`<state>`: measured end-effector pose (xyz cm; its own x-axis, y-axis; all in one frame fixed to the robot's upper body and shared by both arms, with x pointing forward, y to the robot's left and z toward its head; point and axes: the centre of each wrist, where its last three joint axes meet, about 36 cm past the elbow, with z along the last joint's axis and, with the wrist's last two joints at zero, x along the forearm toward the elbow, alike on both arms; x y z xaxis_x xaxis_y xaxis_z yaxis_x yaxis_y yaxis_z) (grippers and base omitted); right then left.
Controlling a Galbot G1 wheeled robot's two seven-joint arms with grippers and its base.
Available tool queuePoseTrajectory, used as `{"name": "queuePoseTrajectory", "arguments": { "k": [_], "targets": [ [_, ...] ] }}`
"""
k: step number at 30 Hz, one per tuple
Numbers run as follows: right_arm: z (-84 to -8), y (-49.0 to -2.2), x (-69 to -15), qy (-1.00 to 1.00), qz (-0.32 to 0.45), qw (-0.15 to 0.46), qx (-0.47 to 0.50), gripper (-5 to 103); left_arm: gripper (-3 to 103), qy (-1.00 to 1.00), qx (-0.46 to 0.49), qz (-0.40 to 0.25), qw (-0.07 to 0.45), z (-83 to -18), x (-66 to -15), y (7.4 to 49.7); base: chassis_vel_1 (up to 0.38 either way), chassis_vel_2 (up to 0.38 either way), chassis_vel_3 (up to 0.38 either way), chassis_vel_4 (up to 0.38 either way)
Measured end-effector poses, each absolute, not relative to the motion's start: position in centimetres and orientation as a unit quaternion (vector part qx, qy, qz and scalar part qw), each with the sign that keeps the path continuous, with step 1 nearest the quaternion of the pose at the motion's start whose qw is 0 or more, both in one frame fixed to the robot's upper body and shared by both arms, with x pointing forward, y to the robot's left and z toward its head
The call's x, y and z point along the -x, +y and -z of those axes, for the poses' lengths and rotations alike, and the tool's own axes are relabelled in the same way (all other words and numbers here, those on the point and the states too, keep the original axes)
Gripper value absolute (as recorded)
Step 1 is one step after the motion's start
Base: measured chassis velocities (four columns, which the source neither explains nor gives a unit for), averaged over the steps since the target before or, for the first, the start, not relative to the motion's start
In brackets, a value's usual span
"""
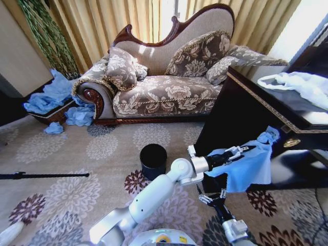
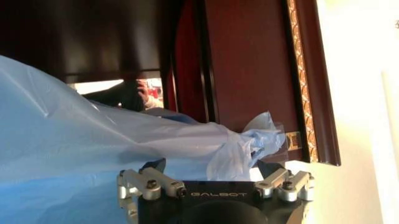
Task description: Place a garbage bag over the trash bin.
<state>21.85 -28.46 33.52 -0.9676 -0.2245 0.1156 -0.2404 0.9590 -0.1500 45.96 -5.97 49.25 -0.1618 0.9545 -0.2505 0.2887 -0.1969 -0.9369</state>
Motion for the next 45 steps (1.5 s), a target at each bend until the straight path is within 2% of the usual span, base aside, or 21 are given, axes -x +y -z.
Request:
{"name": "queuePoseTrajectory", "arguments": {
  "k": [4,7,9,13,15,17,21,25,26,28,33,34,36,38,41,45],
  "targets": [
    [-33.5,-28.5,-21.9,-0.989,-0.082,0.049,-0.117,100,94,-0.548,0.567,-0.527,0.317,-49.1,-46.0,-6.2,0.0,0.0,0.0,0.0],
    [-33.5,-28.5,-21.9,-0.989,-0.082,0.049,-0.115,100,82,-0.546,0.57,-0.527,0.316,-49.2,-46.0,-6.5,0.0,0.0,0.0,0.0],
    [-33.5,-28.5,-21.9,-0.989,-0.082,0.049,-0.115,100,82,-0.545,0.57,-0.527,0.316,-49.2,-46.0,-6.5,0.0,0.0,0.0,0.0],
    [-33.5,-28.5,-21.9,-0.989,-0.082,0.049,-0.115,100,66,-0.544,0.571,-0.526,0.317,-49.1,-45.6,-6.3,0.0,0.0,0.0,0.0],
    [-33.5,-28.4,-21.9,-0.989,-0.081,0.049,-0.115,100,66,-0.545,0.571,-0.526,0.317,-49.0,-45.6,-6.3,0.0,0.0,0.0,0.0],
    [-33.5,-28.4,-21.9,-0.989,-0.081,0.049,-0.114,100,58,-0.546,0.571,-0.525,0.318,-49.0,-45.5,-6.1,0.0,0.0,0.0,0.0],
    [-33.4,-28.3,-21.9,-0.989,-0.08,0.05,-0.114,100,51,-0.546,0.572,-0.524,0.317,-49.0,-45.5,-6.1,0.0,0.0,0.0,0.0],
    [-33.4,-28.3,-21.7,-0.989,-0.081,0.051,-0.113,100,34,-0.546,0.573,-0.524,0.314,-49.2,-45.4,-6.1,0.0,0.0,0.0,0.0],
    [-33.4,-28.3,-21.7,-0.989,-0.081,0.051,-0.113,100,34,-0.546,0.573,-0.524,0.314,-49.2,-45.4,-6.1,0.0,0.0,0.0,0.0],
    [-33.4,-28.2,-21.7,-0.989,-0.081,0.051,-0.111,100,26,-0.545,0.576,-0.524,0.312,-49.5,-45.3,-6.1,0.0,0.0,0.0,0.0],
    [-33.4,-28.2,-21.6,-0.99,-0.081,0.051,-0.108,100,19,-0.545,0.578,-0.522,0.309,-49.6,-45.1,-6.0,0.0,0.0,0.0,0.0],
    [-33.4,-28.1,-21.6,-0.99,-0.081,0.051,-0.106,100,11,-0.546,0.578,-0.522,0.308,-49.7,-45.0,-5.8,0.0,0.0,0.0,0.0],
    [-33.4,-28.1,-21.6,-0.99,-0.081,0.051,-0.106,100,11,-0.546,0.578,-0.522,0.307,-49.7,-44.9,-5.7,0.0,0.0,0.0,0.0],
    [-33.4,-28.0,-21.6,-0.99,-0.081,0.052,-0.105,100,3,-0.547,0.578,-0.523,0.305,-49.8,-44.8,-5.5,0.0,0.0,0.0,0.0],
    [-33.4,-28.0,-21.5,-0.99,-0.081,0.052,-0.105,100,0,-0.548,0.577,-0.525,0.302,-49.9,-44.7,-5.2,0.0,0.0,0.0,0.0],
    [-33.4,-27.9,-21.5,-0.99,-0.081,0.053,-0.104,100,0,-0.551,0.575,-0.526,0.299,-49.9,-44.6,-4.9,0.0,0.0,0.0,0.0]
  ]
}}
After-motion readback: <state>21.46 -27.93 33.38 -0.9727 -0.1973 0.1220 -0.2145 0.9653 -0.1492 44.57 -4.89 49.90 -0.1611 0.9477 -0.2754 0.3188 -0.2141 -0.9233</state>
